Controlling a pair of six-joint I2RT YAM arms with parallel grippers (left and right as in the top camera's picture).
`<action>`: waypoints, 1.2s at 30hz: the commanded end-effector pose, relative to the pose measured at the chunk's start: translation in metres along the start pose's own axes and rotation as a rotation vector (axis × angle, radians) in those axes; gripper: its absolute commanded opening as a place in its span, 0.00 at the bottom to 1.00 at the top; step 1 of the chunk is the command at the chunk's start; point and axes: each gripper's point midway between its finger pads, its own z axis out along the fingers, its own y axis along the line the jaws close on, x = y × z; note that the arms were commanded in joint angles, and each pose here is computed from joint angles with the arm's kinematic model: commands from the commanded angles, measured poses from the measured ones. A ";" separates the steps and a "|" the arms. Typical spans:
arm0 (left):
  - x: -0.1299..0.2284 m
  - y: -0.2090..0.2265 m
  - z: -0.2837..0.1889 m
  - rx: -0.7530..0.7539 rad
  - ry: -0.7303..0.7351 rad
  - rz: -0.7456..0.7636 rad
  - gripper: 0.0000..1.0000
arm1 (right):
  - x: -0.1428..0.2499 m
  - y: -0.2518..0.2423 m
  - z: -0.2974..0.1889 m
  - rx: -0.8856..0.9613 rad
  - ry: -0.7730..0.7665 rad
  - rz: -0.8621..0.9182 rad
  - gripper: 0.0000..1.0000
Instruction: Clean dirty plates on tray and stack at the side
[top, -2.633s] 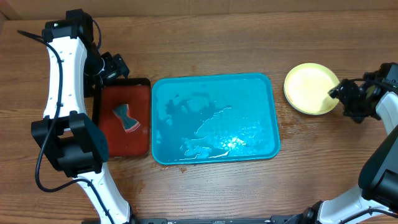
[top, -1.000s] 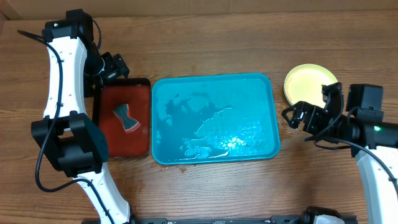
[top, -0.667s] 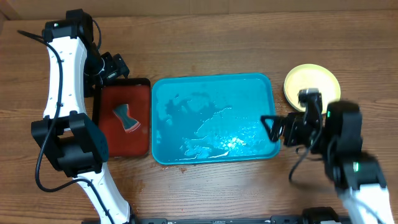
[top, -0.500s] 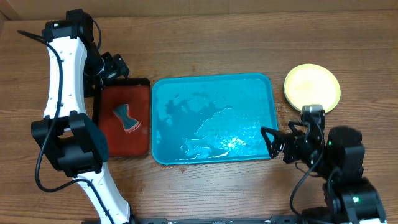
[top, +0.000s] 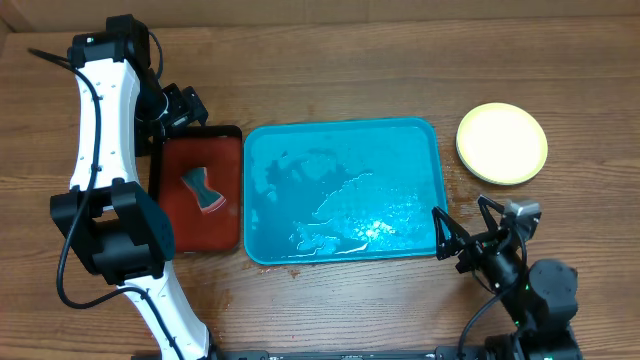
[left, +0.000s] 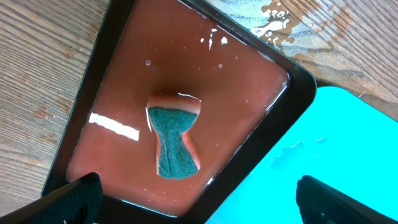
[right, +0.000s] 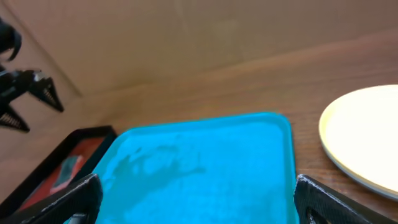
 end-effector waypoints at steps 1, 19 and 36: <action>0.001 -0.004 -0.009 0.014 -0.022 0.016 1.00 | 0.001 -0.017 0.000 0.071 -0.074 0.068 1.00; 0.001 -0.004 -0.009 0.015 -0.022 0.016 1.00 | -0.010 -0.038 -0.011 0.142 -0.296 0.065 1.00; 0.001 -0.004 -0.009 0.014 -0.022 0.016 1.00 | -0.006 -0.066 -0.016 0.265 -0.285 0.053 1.00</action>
